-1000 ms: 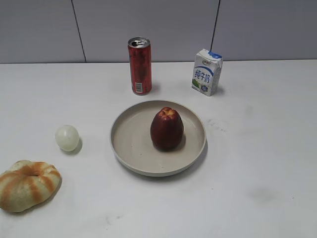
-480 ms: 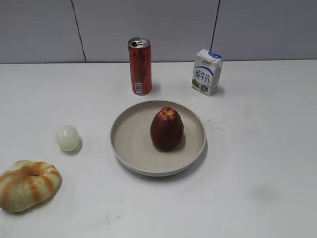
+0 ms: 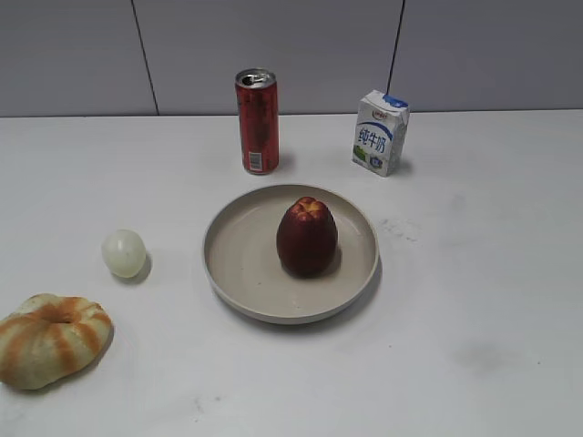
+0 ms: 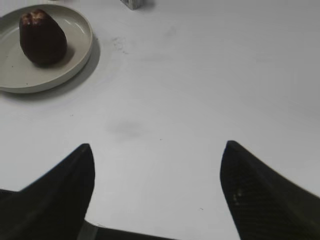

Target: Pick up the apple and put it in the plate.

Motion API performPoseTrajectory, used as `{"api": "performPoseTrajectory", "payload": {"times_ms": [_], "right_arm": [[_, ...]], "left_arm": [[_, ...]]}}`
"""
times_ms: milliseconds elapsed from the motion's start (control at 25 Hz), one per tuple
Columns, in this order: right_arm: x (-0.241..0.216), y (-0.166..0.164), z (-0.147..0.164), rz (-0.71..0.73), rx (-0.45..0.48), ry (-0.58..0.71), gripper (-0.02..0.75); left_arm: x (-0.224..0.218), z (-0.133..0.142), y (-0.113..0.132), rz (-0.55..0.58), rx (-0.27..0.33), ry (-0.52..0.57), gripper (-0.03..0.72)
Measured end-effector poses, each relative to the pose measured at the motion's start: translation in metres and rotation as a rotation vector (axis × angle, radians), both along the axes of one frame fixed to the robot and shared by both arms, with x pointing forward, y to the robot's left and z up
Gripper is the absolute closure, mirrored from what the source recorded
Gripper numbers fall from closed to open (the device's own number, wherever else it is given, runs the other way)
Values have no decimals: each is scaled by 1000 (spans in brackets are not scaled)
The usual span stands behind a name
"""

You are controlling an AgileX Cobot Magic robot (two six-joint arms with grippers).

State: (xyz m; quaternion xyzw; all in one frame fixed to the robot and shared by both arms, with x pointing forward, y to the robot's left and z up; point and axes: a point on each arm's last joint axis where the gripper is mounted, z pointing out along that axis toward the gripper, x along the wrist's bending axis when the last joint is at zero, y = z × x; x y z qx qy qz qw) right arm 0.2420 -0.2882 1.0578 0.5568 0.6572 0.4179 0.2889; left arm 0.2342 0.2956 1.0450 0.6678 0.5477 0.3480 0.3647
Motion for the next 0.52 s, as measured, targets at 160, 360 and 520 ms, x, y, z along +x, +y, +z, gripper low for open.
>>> {"api": "performPoseTrajectory", "payload": {"times_ms": [160,360,520], "right_arm": [[-10,-2,-1,-1,6,-59,148],[-11,-2,-3,-2,5,-61,148],[-11,-2,-3,-2,5,-62,148]], "left_arm": [[0,0,0,0,0,0,452],[0,0,0,0,0,0,452],[0,0,0,0,0,0,452]]}}
